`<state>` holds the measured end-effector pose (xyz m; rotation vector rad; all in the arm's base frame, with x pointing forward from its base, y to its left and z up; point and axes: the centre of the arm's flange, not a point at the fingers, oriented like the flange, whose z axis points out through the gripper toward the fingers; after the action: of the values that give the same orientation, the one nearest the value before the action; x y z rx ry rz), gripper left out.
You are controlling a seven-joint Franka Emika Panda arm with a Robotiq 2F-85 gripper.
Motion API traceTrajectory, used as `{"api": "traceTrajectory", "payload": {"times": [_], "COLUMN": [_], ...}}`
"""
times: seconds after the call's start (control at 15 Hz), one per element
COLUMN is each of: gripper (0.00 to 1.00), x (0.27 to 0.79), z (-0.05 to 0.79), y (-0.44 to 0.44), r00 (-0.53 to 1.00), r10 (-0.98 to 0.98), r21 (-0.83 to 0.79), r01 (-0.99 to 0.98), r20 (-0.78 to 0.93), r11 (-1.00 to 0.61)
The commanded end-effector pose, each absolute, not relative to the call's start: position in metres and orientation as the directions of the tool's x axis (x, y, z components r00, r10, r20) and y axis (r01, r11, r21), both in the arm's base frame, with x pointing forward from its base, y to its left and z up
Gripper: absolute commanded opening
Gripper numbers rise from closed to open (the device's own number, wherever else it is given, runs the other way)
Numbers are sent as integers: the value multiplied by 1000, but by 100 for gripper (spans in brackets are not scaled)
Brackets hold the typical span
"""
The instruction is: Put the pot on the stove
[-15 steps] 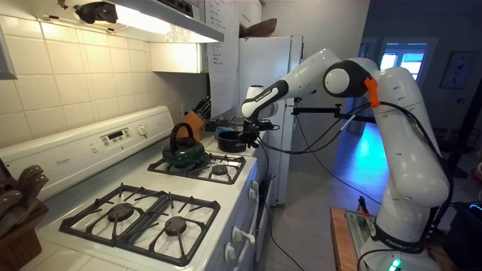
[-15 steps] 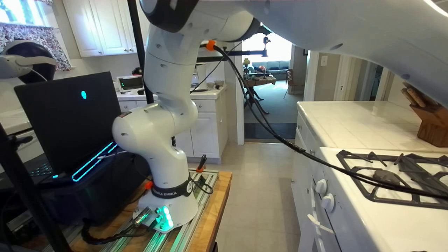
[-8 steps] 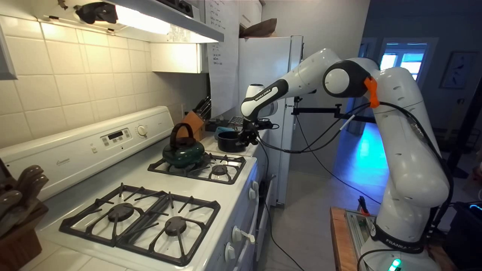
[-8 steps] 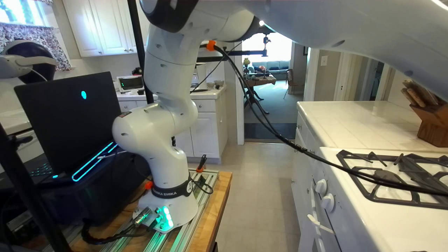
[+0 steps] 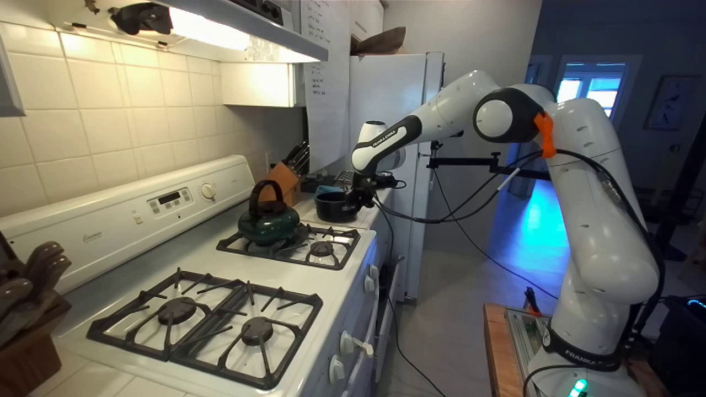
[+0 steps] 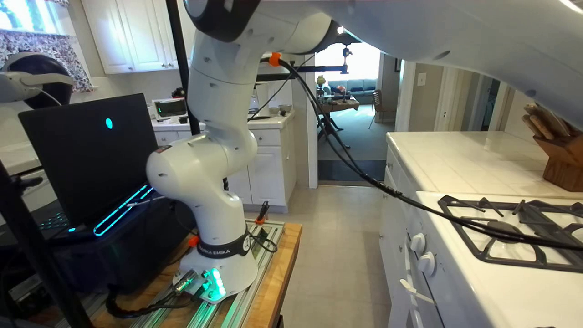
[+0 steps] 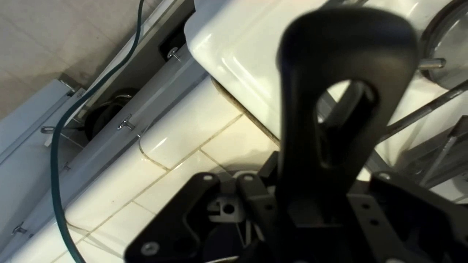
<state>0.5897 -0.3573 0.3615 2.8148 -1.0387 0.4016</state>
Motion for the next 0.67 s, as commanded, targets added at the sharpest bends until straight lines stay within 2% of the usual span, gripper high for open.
{"api": "traceTrajectory", "payload": {"times": [0.0, 0.6], "gripper": [3, 3], "x": [589, 590], "z": [373, 359], "y": [-342, -344], "r00": [705, 719], "r10": [-617, -643], "r21": [-1, -11], "r01": [-658, -665], "r20": [349, 265], "r11": [-753, -747]}}
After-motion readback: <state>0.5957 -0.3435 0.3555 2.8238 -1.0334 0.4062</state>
